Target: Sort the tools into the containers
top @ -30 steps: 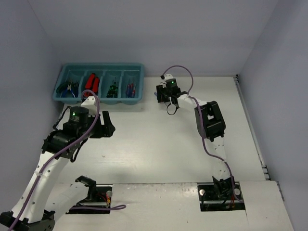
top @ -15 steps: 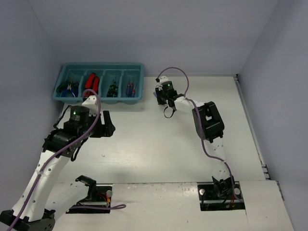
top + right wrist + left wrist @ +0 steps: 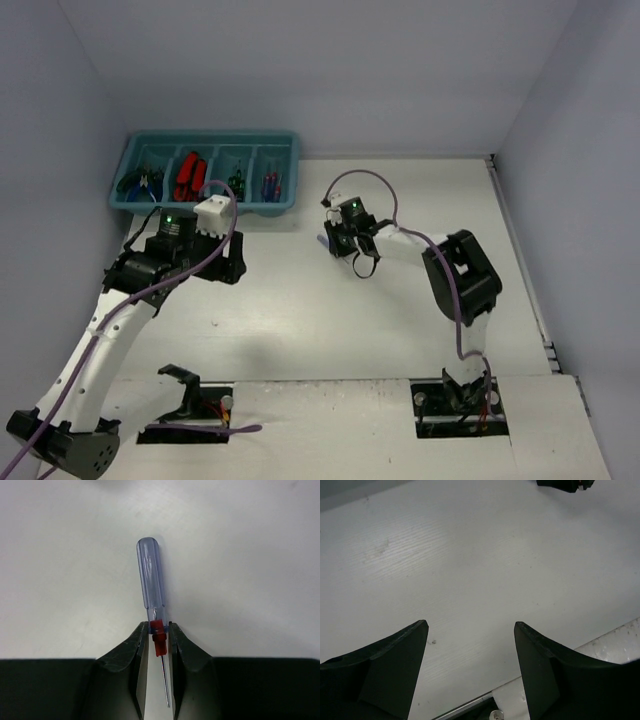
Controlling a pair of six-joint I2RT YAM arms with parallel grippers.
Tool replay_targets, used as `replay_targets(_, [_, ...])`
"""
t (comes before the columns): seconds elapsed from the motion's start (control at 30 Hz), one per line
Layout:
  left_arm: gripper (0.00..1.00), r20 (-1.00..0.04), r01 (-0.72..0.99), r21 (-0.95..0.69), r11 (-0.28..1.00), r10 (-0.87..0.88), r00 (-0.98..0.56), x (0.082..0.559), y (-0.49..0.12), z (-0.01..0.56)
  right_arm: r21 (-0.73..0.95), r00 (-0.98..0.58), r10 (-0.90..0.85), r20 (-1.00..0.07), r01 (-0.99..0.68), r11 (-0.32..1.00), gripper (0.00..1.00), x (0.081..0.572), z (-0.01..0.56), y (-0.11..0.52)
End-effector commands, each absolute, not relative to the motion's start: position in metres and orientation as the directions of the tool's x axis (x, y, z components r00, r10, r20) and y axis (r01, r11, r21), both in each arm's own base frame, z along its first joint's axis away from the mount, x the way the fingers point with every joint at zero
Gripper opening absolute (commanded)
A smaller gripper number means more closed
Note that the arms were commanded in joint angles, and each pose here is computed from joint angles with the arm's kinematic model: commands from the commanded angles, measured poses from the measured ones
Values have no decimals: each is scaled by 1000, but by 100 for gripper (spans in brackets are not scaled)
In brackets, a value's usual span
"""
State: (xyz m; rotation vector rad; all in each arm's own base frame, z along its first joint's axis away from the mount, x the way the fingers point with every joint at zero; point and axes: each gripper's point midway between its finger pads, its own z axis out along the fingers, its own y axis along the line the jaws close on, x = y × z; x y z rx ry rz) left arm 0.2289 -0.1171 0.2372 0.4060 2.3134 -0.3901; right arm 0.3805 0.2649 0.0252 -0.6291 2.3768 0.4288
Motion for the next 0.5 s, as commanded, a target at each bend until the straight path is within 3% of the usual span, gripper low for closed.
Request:
replay_targets(0.0, [67,-812,689,-87,719,350,-468,235,-150,275,249,-592,-364,-718,-708,661,0,334,113,288])
replay_targets(0.13, [67,-841,824,-71,563,410,-353,235,-174,288,266,-558,-424,-713,-775,573,0,298,147,287])
replay_targets(0.3, [67,-899,944,-46,325,400,-181,222,-204,314,341,-495,-382,-781,-849,404,0,256,208,294])
replay_targets(0.47, [66,-920,978,-17,207,379,-97,217,-224,331,370,-439,-320,-839,-893,255,0,225,265,301])
